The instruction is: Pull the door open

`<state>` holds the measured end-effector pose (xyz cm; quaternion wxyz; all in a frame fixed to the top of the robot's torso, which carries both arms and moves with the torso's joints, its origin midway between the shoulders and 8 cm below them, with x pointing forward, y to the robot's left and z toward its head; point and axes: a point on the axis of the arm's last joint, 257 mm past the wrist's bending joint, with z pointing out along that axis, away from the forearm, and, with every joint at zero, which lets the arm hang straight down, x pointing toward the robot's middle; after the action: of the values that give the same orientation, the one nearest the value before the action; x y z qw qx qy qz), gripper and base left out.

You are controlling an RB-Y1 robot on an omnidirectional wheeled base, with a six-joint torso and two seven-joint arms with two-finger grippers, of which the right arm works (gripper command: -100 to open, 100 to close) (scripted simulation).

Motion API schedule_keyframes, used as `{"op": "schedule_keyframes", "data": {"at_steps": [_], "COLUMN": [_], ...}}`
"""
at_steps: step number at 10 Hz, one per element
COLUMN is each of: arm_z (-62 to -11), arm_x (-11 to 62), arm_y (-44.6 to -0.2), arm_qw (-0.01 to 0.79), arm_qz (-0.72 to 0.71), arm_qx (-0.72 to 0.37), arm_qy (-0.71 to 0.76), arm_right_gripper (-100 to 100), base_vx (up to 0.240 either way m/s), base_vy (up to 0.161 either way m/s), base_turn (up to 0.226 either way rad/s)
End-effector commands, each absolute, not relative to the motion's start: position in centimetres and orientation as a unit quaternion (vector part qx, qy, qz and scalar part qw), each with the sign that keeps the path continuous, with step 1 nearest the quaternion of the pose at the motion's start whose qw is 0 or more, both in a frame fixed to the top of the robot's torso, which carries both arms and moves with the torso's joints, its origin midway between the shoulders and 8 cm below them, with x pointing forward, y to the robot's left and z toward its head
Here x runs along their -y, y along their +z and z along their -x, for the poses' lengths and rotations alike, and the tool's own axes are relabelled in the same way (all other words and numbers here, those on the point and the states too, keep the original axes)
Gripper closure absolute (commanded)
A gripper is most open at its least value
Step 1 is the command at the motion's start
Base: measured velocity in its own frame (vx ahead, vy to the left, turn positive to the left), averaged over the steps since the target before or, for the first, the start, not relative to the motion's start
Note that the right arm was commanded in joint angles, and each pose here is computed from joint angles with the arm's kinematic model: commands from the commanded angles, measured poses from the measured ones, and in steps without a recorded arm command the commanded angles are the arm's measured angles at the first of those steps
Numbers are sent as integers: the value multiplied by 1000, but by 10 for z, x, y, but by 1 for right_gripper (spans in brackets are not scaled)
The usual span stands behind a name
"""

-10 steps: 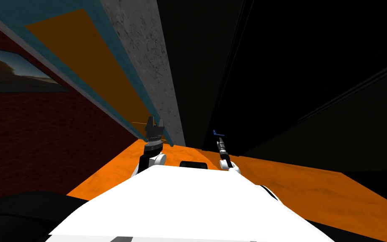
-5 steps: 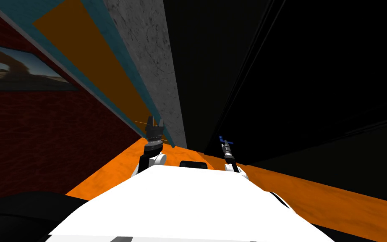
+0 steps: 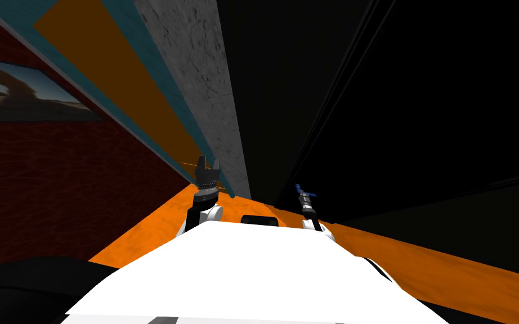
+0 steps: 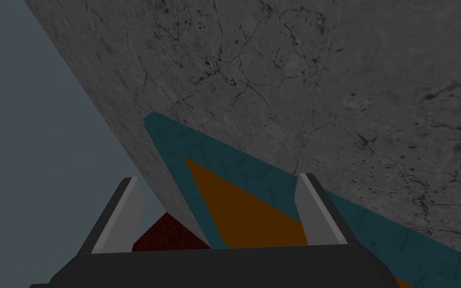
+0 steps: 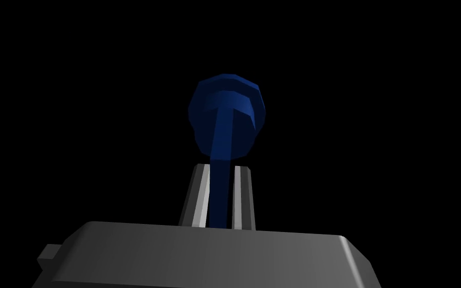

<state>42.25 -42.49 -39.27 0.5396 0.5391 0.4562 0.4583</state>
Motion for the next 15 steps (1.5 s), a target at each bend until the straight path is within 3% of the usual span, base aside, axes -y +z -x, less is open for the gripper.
{"op": "schedule_keyframes", "data": {"at_steps": [1,4,15], "arm_z": [-422,-416,-381], "arm_x": [425,425,422], "arm_y": [-393,-394,-395], "arm_qw": [539,534,505], "arm_qz": [-539,-535,-508], "arm_qx": [-456,-463,-495], "arm_qy": [458,463,492], "arm_right_gripper": [100,100,100], "base_vx": [-18,-47,-200], "base_vy": [1,-13,-59], "base_turn": [1,47,123]}}
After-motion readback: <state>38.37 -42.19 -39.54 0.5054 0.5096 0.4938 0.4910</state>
